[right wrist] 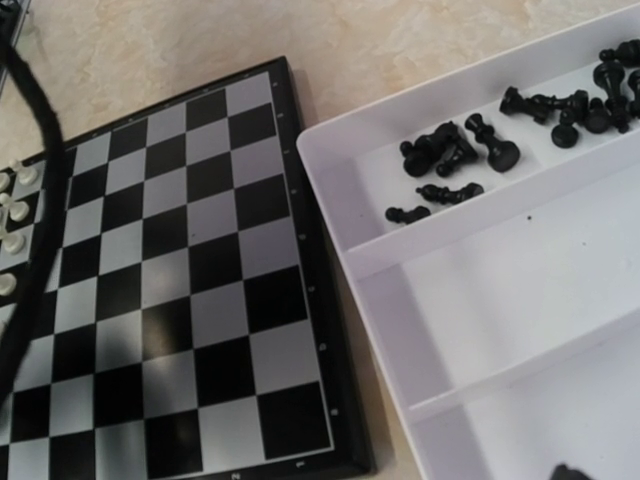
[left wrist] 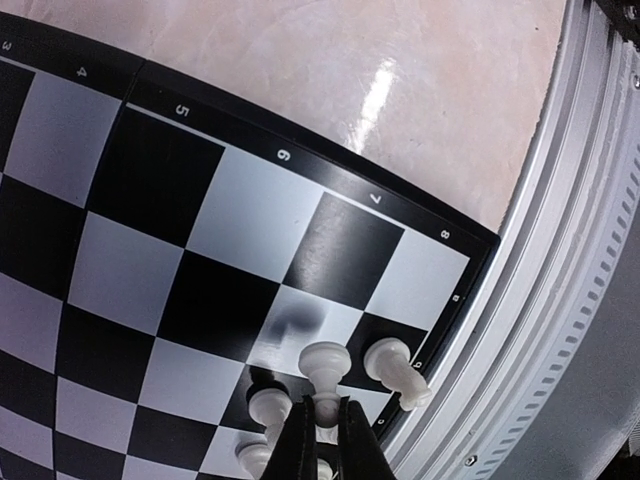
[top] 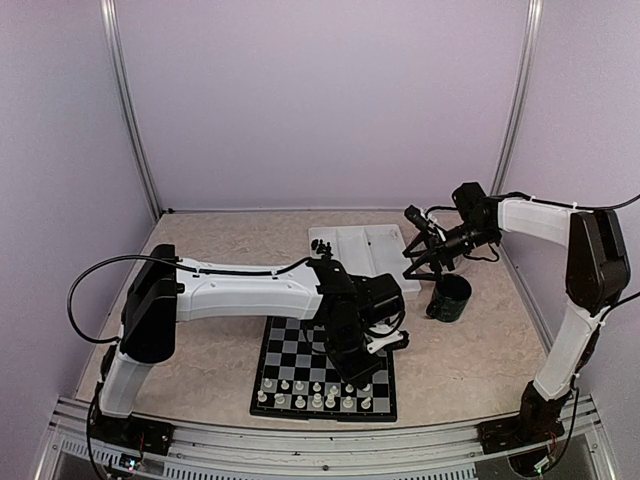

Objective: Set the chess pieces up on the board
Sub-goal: Place the pawn at g2.

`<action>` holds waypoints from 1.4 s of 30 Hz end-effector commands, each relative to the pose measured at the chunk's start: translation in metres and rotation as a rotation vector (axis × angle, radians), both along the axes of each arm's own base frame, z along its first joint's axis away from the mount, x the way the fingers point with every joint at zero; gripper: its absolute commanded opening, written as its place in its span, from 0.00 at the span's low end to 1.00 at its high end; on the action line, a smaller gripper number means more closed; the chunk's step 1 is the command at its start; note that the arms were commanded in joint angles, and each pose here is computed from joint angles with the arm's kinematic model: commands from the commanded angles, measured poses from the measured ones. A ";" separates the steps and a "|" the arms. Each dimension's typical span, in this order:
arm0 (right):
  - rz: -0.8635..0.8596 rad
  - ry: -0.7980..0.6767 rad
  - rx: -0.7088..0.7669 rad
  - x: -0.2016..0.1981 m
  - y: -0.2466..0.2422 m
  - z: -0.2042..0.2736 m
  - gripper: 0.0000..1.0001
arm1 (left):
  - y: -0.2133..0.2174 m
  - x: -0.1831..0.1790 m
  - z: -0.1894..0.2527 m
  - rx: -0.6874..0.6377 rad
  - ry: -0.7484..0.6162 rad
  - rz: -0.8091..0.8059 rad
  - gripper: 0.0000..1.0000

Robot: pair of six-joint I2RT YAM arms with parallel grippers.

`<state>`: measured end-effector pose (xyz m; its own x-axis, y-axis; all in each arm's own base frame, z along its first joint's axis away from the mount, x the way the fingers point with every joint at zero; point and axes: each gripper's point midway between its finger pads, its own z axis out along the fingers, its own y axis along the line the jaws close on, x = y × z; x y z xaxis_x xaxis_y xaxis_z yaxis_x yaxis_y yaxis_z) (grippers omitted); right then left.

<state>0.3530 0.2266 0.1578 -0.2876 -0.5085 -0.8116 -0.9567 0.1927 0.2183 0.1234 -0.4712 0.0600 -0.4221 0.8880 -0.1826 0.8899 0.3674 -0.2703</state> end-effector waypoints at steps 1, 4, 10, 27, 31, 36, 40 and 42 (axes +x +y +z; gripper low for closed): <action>0.016 0.031 -0.003 -0.005 0.001 -0.008 0.99 | 0.003 -0.013 -0.007 0.016 0.035 -0.037 0.07; 0.016 0.034 -0.003 -0.005 0.000 -0.008 0.99 | 0.005 -0.016 -0.010 0.023 0.048 -0.041 0.07; 0.019 0.038 0.000 -0.006 0.001 -0.009 0.99 | 0.006 -0.015 -0.012 0.033 0.040 -0.033 0.10; 0.026 0.050 0.003 -0.007 0.001 -0.010 0.99 | -0.004 0.001 -0.009 0.016 0.001 -0.007 0.10; 0.029 0.053 0.005 -0.008 0.002 -0.010 0.99 | -0.003 0.002 -0.009 0.019 0.002 0.001 0.10; 0.030 0.056 0.006 -0.008 0.001 -0.011 0.99 | -0.001 0.006 -0.009 0.024 -0.003 0.020 0.11; 0.031 0.059 0.005 -0.008 0.001 -0.011 0.99 | -0.003 0.007 -0.009 0.022 -0.005 0.019 0.14; 0.032 0.058 0.004 -0.008 0.002 -0.011 0.99 | -0.003 0.007 -0.010 0.022 -0.004 0.018 0.15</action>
<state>0.3493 0.2258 0.1461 -0.3212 -0.5203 -0.7913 -0.9469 0.1900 0.2594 0.1244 -0.4697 0.0499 -0.4297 0.8891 -0.1577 0.8859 0.3814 -0.2640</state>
